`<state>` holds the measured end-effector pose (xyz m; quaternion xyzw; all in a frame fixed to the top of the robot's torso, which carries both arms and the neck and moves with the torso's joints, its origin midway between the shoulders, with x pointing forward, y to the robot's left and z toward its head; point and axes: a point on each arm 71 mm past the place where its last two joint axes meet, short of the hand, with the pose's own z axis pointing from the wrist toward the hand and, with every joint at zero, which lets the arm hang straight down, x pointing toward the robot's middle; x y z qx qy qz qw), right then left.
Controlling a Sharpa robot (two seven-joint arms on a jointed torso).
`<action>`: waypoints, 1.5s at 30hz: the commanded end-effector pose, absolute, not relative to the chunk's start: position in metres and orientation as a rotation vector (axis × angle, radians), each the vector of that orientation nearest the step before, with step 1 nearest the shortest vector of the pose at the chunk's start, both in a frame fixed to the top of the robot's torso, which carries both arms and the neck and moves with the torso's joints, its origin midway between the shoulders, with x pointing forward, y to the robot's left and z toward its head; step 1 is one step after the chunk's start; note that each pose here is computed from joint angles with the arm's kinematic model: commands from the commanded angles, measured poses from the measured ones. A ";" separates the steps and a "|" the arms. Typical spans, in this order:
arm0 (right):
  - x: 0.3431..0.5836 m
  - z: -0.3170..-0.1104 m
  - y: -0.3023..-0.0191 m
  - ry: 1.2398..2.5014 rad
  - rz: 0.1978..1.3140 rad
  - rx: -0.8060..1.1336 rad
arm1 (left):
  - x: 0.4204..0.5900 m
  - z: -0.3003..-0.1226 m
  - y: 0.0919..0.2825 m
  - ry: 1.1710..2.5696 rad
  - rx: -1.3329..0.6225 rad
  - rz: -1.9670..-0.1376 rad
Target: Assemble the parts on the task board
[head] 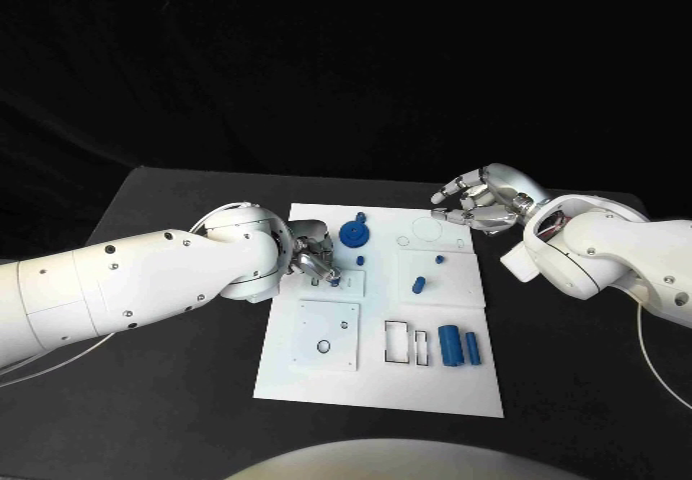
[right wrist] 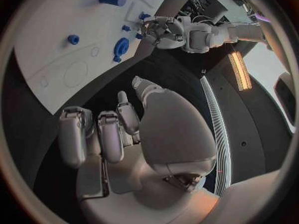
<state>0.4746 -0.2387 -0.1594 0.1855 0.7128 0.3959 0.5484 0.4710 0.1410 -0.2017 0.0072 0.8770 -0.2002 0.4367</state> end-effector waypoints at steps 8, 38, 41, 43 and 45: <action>0.474 -0.160 -0.238 1.697 0.945 0.423 | 0.469 -0.204 0.138 2.212 0.083 -0.478; 0.473 -0.160 -0.238 1.694 0.945 0.424 | 0.469 -0.206 0.139 2.251 0.080 -0.476; 0.473 -0.160 -0.238 1.693 0.945 0.425 | 0.469 -0.206 0.138 2.254 0.075 -0.479; 0.473 -0.160 -0.238 1.693 0.945 0.425 | 0.470 -0.207 0.138 2.256 0.073 -0.481; 0.473 -0.160 -0.238 1.692 0.945 0.424 | 0.470 -0.207 0.137 2.258 0.071 -0.483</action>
